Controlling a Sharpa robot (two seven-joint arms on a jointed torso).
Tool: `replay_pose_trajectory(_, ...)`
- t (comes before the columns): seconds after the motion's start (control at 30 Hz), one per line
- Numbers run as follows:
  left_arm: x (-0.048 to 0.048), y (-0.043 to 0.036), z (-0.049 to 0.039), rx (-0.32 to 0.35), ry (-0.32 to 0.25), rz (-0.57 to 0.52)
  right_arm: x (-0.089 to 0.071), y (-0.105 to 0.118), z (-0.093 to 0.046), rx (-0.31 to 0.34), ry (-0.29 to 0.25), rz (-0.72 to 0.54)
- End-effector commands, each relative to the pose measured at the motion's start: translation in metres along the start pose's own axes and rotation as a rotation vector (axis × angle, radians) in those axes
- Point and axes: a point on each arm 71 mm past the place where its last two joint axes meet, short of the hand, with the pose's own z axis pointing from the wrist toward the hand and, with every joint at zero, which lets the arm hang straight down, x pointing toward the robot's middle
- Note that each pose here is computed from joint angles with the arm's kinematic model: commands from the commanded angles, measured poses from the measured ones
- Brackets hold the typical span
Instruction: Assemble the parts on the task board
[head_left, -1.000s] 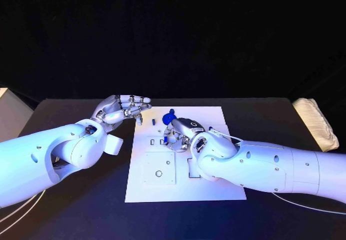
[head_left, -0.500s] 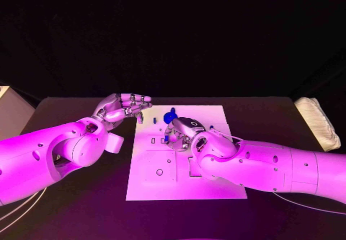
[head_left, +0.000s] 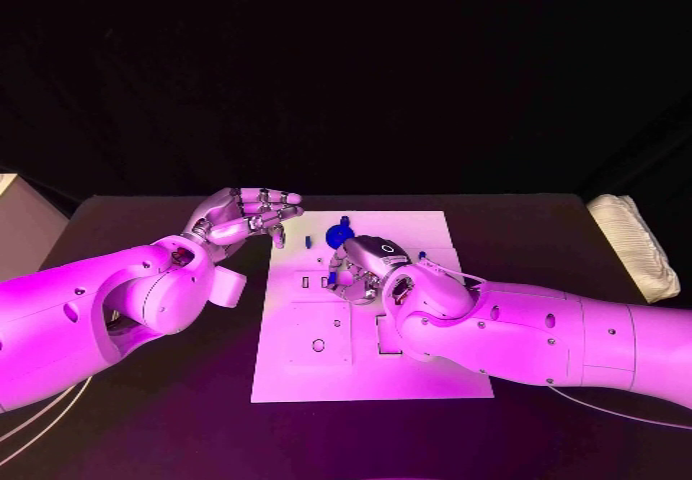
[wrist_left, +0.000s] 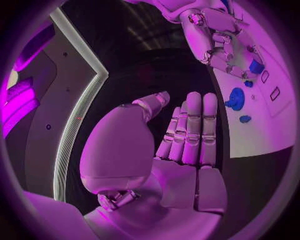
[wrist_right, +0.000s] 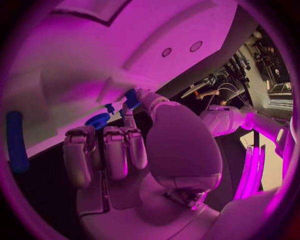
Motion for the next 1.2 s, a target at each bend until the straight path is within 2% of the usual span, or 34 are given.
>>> replay_pose_trajectory(0.03, 0.0017, -0.0009, 0.0003, 0.007, 0.017, -0.003, 0.001, 0.0, -0.001, -0.015, 0.003, -0.015)
replay_pose_trajectory(0.6, 0.0016, -0.0006, 0.0003, 0.004, 0.019, -0.003, -0.003, 0.002, -0.002, -0.044, -0.063, 0.028)
replay_pose_trajectory(0.87, 0.0005, 0.0011, 0.0019, -0.008, 0.013, 0.01, -0.01, 0.003, -0.01, -0.101, -0.108, 0.087)
replay_pose_trajectory(0.97, -0.0006, 0.0044, 0.0037, -0.045, -0.013, 0.038, -0.018, 0.0, -0.018, -0.137, -0.131, 0.131)
replay_pose_trajectory(1.07, -0.0008, 0.0114, 0.0067, -0.124, -0.04, 0.063, -0.03, -0.008, -0.024, -0.139, -0.131, 0.192)
replay_pose_trajectory(1.13, 0.0007, 0.0159, 0.0088, -0.171, -0.035, 0.093, -0.039, -0.013, -0.028, -0.132, -0.118, 0.226)
replay_pose_trajectory(1.2, 0.0038, 0.0218, 0.0117, -0.234, -0.006, 0.152, -0.05, -0.021, -0.031, -0.118, -0.091, 0.263)
